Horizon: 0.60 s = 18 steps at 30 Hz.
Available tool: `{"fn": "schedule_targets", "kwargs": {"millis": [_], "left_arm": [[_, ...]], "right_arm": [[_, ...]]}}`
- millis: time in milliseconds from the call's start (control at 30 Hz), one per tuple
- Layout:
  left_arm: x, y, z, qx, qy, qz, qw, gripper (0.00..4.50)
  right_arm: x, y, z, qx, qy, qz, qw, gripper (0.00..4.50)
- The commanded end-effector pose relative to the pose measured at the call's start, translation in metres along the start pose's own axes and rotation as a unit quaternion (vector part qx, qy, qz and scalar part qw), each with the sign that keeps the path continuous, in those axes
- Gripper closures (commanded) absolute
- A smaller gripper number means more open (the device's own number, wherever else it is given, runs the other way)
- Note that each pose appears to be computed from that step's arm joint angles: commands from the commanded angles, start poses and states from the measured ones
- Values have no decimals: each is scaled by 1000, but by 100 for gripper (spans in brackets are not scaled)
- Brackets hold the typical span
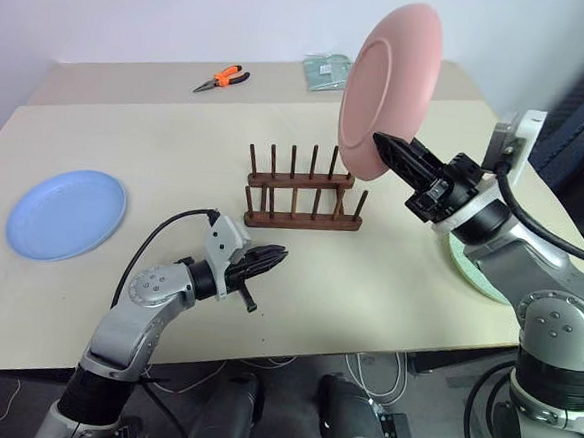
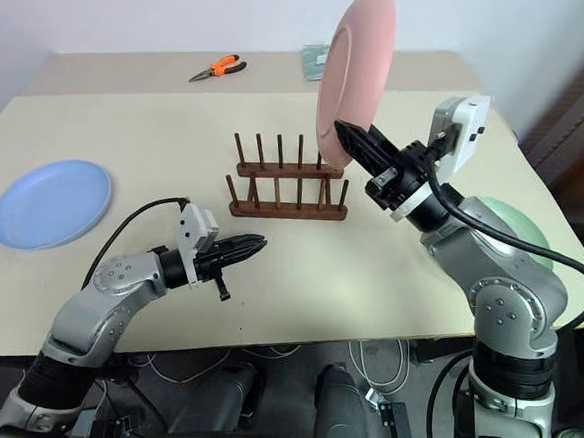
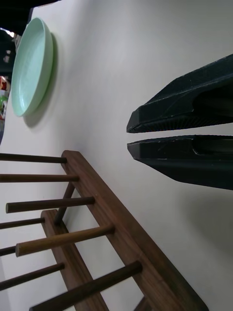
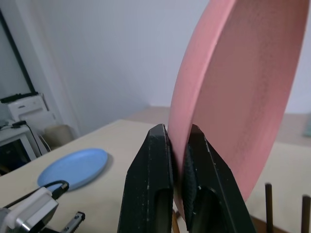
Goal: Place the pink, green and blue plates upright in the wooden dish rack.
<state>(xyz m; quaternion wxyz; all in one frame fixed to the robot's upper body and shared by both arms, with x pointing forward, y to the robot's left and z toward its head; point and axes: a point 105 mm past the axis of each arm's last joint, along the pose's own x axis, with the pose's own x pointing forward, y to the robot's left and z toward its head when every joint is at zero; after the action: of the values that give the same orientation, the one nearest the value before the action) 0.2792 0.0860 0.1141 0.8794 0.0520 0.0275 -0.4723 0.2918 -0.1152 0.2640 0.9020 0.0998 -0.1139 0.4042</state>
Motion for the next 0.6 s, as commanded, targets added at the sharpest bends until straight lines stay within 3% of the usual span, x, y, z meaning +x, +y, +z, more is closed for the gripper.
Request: {"fn": "schedule_targets", "kwargs": {"millis": [33, 300, 433, 533, 600], "left_arm": [[-1, -5, 11, 14, -21, -4, 1000, 425], [-1, -6, 11, 15, -20, -3, 1000, 425], [0, -8, 10, 16, -19, -4, 1000, 425], [1, -9, 10, 14, -19, -7, 1000, 425], [2, -11, 10, 12, -20, -11, 1000, 425]], "right_arm": [[3, -5, -5, -11, 14, -9, 1000, 447], [4, -26, -35, -5, 75, -33, 997, 447], [4, -30, -37, -26, 86, -30, 995, 290], [-2, -37, -28, -119, 97, -42, 987, 137], [-17, -42, -24, -162, 118, -42, 979, 137]]}}
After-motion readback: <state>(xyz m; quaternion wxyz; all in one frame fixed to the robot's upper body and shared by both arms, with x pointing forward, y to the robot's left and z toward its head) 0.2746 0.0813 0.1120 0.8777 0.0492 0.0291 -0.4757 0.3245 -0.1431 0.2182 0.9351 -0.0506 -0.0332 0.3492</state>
